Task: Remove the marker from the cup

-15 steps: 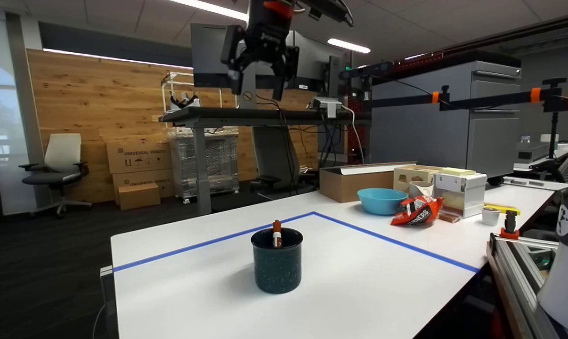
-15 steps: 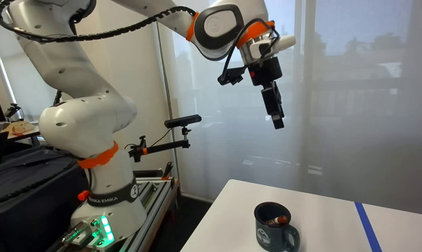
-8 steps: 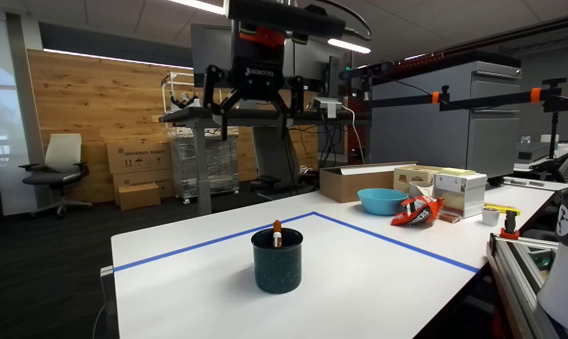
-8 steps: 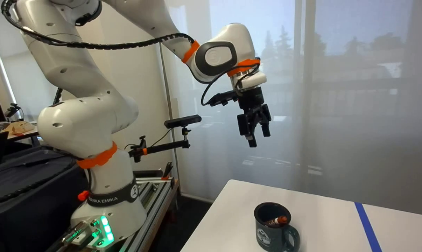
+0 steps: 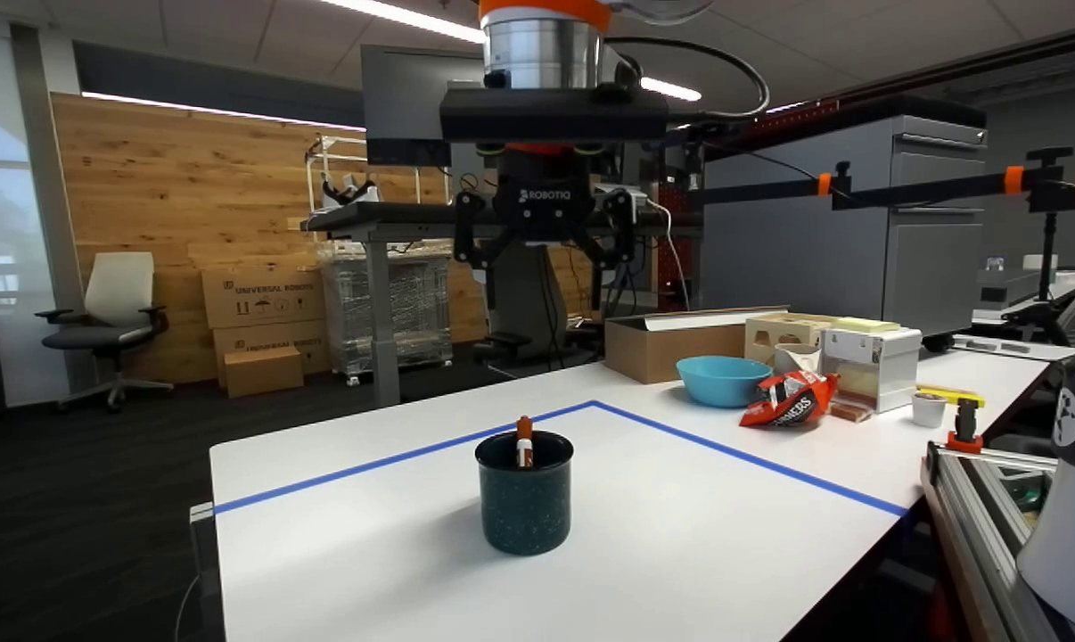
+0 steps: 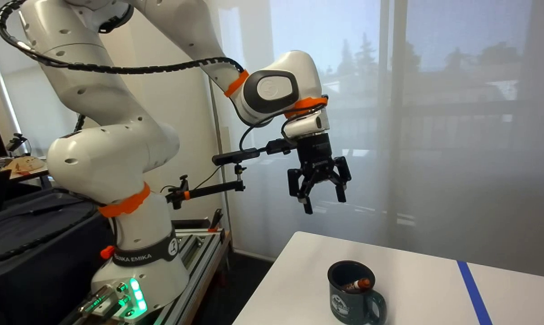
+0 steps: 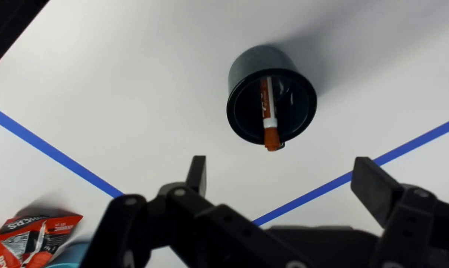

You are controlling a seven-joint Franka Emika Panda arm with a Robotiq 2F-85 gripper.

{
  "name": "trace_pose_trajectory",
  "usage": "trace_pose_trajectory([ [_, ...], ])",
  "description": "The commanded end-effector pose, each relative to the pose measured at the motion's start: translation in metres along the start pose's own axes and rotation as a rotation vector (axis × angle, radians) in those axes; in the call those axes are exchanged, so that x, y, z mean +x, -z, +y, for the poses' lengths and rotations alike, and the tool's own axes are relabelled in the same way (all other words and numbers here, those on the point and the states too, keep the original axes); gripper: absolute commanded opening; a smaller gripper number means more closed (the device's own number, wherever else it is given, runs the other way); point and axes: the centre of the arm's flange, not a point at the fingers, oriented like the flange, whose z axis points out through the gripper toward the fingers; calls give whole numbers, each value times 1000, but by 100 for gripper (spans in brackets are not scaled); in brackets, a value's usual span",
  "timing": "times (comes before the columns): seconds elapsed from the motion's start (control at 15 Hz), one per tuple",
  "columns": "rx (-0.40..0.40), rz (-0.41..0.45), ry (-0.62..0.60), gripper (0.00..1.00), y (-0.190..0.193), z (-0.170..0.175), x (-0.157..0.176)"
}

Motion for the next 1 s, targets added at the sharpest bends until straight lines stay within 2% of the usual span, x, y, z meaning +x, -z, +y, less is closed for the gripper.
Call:
trace_pose_trajectory([
  [0.0, 23, 120, -137, 100, -25, 14, 8],
  [0.27, 31, 149, -173, 100, -49, 7, 21],
  [0.93, 78, 111, -173, 100, -96, 4, 20],
])
